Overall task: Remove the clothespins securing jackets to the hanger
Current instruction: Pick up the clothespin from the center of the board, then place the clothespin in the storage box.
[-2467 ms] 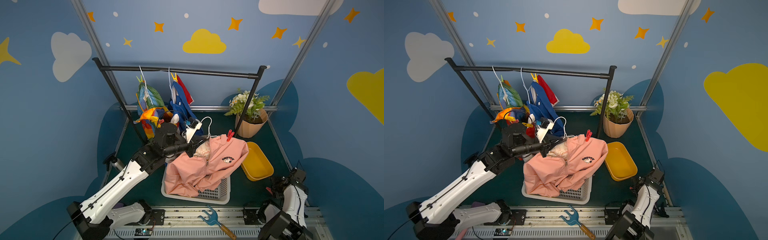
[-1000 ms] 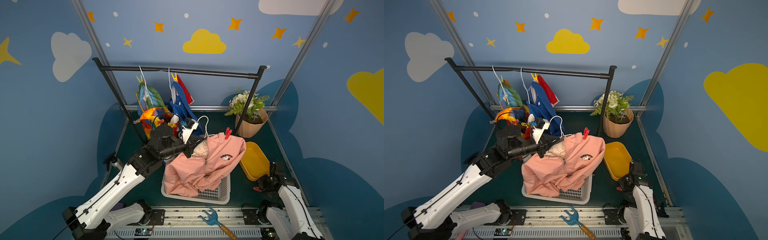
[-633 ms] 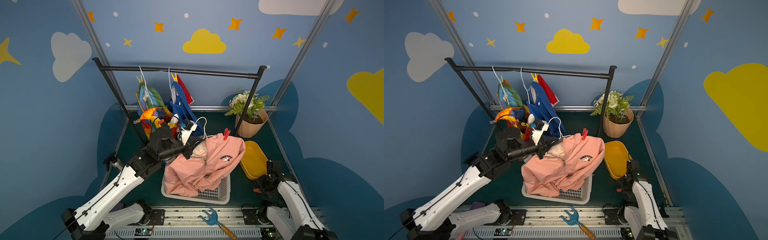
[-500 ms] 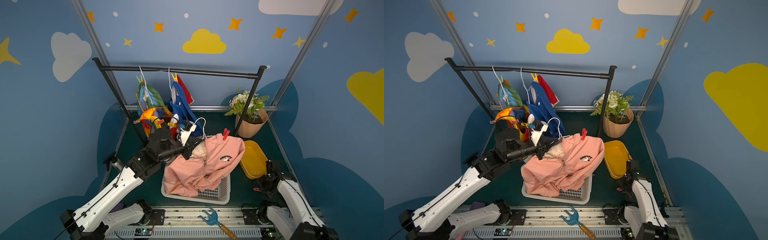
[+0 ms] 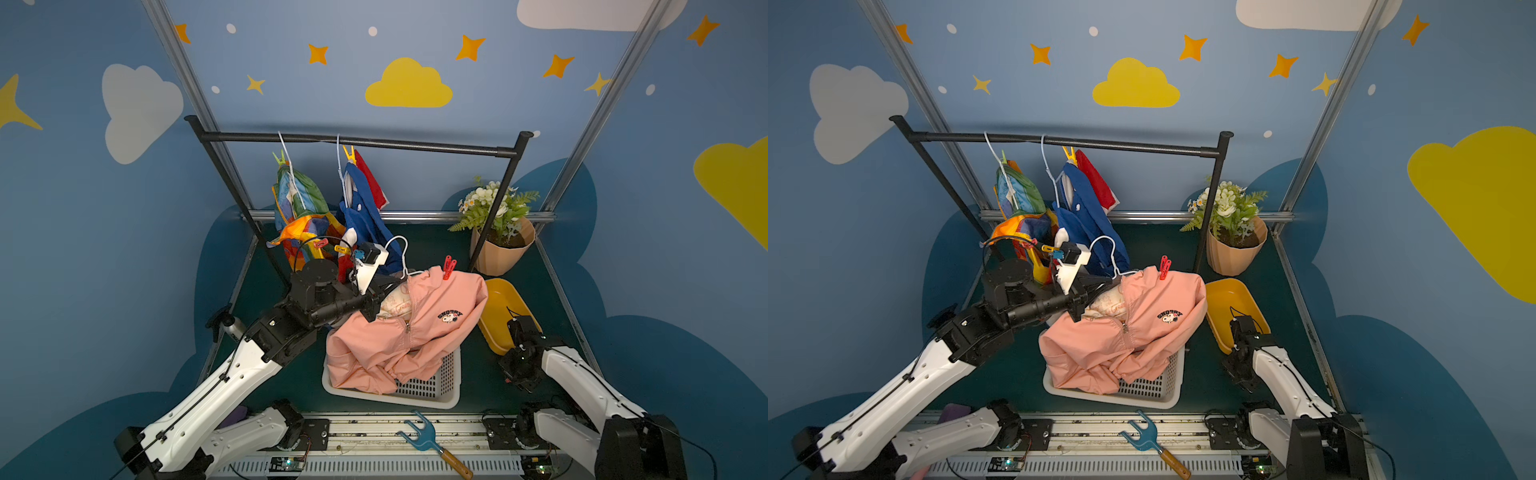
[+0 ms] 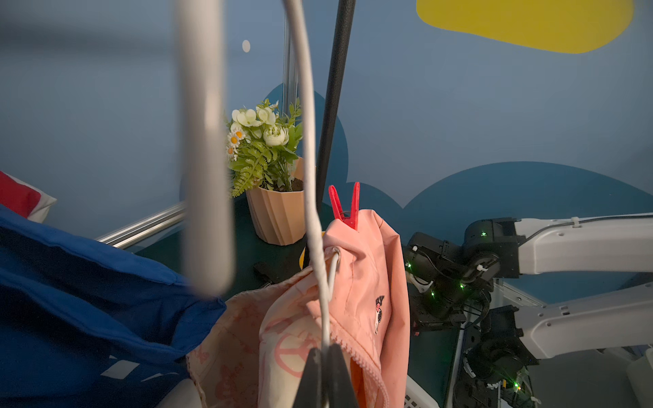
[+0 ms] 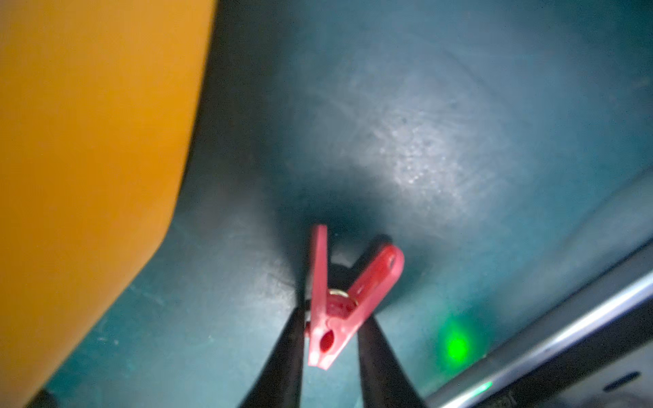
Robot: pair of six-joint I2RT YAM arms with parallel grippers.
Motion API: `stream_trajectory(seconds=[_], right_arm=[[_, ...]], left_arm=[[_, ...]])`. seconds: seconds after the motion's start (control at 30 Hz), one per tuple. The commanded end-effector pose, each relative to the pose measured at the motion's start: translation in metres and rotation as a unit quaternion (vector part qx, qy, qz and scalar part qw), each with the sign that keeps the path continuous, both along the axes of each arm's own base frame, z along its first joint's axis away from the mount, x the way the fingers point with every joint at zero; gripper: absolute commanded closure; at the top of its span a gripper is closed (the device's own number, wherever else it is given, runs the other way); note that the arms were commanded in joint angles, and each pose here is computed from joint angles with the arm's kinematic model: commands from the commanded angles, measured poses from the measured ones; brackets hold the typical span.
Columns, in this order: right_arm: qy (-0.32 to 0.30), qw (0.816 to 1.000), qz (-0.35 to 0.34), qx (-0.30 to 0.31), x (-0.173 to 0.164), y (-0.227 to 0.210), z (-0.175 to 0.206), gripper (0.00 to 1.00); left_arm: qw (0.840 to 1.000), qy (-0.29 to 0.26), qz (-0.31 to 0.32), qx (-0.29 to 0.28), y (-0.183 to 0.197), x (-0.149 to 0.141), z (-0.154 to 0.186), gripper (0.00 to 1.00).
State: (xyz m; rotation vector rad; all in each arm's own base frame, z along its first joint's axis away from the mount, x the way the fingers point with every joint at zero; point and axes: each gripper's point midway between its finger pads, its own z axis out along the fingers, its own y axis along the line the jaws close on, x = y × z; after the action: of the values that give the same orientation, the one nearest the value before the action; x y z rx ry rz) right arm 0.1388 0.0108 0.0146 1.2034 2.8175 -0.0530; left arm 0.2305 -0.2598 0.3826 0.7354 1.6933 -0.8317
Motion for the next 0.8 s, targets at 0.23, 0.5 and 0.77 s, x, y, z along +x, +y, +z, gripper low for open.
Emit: stream_trajectory(seconds=[0.23, 0.5, 0.77], right_arm=[[0.008, 1.0, -0.011, -0.021, -0.004, -0.003, 0.003, 0.88], [-0.036, 0.998, -0.023, -0.051, -0.005, -0.016, 0.045, 0.93], [-0.098, 0.992, -0.026, -0.074, -0.005, -0.028, 0.1, 0.93]], left_arm=[[0.999, -0.031, 0.006, -0.023, 0.008, -0.006, 0.02, 0.96], [0.999, -0.023, 0.012, -0.018, 0.004, 0.001, 0.016, 0.96], [1.0, -0.013, 0.005, -0.021, -0.003, 0.005, 0.014, 0.96]])
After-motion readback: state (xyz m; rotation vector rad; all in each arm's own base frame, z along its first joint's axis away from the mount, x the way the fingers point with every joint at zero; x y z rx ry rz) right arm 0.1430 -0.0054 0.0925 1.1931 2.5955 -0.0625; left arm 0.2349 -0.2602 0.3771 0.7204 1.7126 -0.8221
